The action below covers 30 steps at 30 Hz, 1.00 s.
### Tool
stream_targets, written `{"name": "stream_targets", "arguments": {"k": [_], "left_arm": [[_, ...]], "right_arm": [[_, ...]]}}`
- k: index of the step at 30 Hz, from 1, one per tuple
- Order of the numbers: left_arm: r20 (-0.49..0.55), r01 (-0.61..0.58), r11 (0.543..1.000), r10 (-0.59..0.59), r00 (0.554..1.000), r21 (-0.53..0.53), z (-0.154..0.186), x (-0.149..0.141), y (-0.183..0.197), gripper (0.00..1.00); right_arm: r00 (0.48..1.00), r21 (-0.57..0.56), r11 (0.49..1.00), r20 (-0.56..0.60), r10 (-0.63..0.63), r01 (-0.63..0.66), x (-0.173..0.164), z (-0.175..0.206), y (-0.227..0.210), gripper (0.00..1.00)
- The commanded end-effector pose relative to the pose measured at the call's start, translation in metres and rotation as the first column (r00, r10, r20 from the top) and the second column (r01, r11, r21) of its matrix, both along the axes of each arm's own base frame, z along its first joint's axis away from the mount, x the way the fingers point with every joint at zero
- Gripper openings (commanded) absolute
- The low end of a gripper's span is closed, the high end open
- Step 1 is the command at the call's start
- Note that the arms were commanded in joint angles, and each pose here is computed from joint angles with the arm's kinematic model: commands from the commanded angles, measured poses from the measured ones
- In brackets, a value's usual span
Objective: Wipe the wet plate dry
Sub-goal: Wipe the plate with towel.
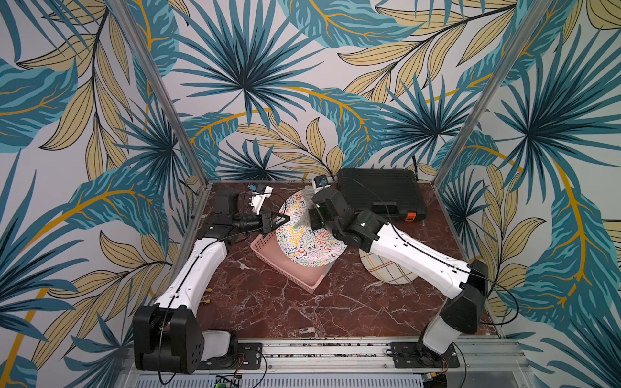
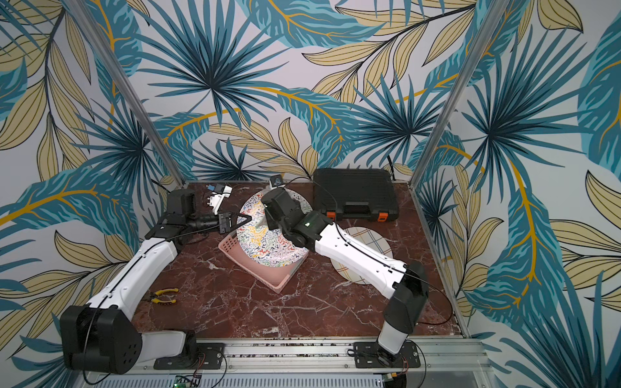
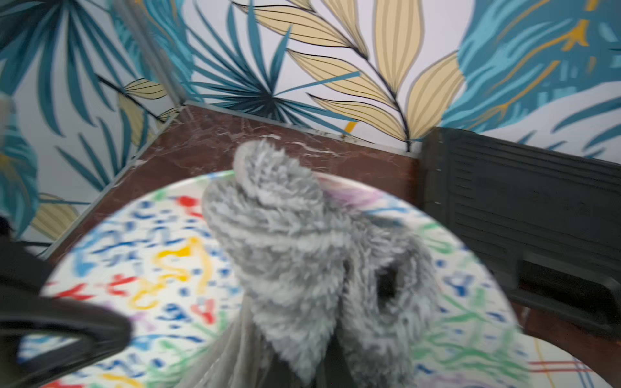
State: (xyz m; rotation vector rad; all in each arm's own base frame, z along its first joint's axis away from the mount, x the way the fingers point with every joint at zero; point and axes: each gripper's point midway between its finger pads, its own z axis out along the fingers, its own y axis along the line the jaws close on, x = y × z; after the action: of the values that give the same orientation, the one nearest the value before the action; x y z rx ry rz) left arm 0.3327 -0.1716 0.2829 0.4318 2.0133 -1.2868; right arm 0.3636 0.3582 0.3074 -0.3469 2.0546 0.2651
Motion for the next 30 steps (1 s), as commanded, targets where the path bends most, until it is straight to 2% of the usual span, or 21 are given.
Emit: {"name": "stream_targets", "arguments": {"k": [1, 4, 7, 12, 18, 21, 23, 26, 30], "left_arm": [[0.114, 0.049, 0.999, -0.047, 0.992, -0.022, 0.032, -0.008, -0.004, 0.00], [0.112, 0.048, 0.999, -0.046, 0.993, -0.021, 0.031, -0.008, -0.004, 0.00], [0.112, 0.048, 0.999, -0.045, 0.993, -0.022, 0.031, -0.008, -0.004, 0.00], [0.109, 0.053, 0.998, -0.050, 0.993, -0.029, 0.032, -0.008, -0.005, 0.00], [0.110, 0.055, 0.998, -0.051, 0.993, -0.028, 0.032, -0.008, -0.005, 0.00], [0.113, 0.053, 0.998, -0.049, 0.992, -0.028, 0.033, -0.008, -0.005, 0.00], [0.112, 0.052, 0.998, -0.049, 0.993, -0.028, 0.033, -0.008, -0.005, 0.00], [0.111, 0.048, 0.999, -0.045, 0.993, -0.024, 0.031, -0.007, -0.004, 0.00], [0.110, 0.044, 0.999, -0.041, 0.993, -0.020, 0.030, -0.006, -0.004, 0.00]], "right_arm": [[0.992, 0.015, 0.992, -0.036, 0.123, -0.123, -0.020, -0.012, 0.046, 0.00], [0.987, 0.052, 0.988, -0.071, 0.146, -0.143, -0.029, -0.024, 0.058, 0.00], [0.991, 0.053, 0.993, -0.082, 0.107, -0.103, -0.029, -0.040, 0.046, 0.00], [0.992, 0.037, 0.998, -0.121, -0.036, 0.040, -0.018, -0.070, -0.014, 0.00], [0.972, -0.028, 0.976, -0.095, -0.216, 0.214, -0.015, -0.077, -0.104, 0.00], [0.965, -0.040, 0.969, -0.087, -0.246, 0.243, -0.020, -0.078, -0.126, 0.00], [0.967, -0.048, 0.972, -0.102, -0.233, 0.229, -0.022, -0.080, -0.125, 0.00], [0.978, -0.048, 0.984, -0.115, -0.177, 0.172, -0.027, -0.084, -0.101, 0.00], [0.995, -0.073, 0.997, -0.089, -0.040, 0.033, -0.045, -0.081, -0.034, 0.00]]}}
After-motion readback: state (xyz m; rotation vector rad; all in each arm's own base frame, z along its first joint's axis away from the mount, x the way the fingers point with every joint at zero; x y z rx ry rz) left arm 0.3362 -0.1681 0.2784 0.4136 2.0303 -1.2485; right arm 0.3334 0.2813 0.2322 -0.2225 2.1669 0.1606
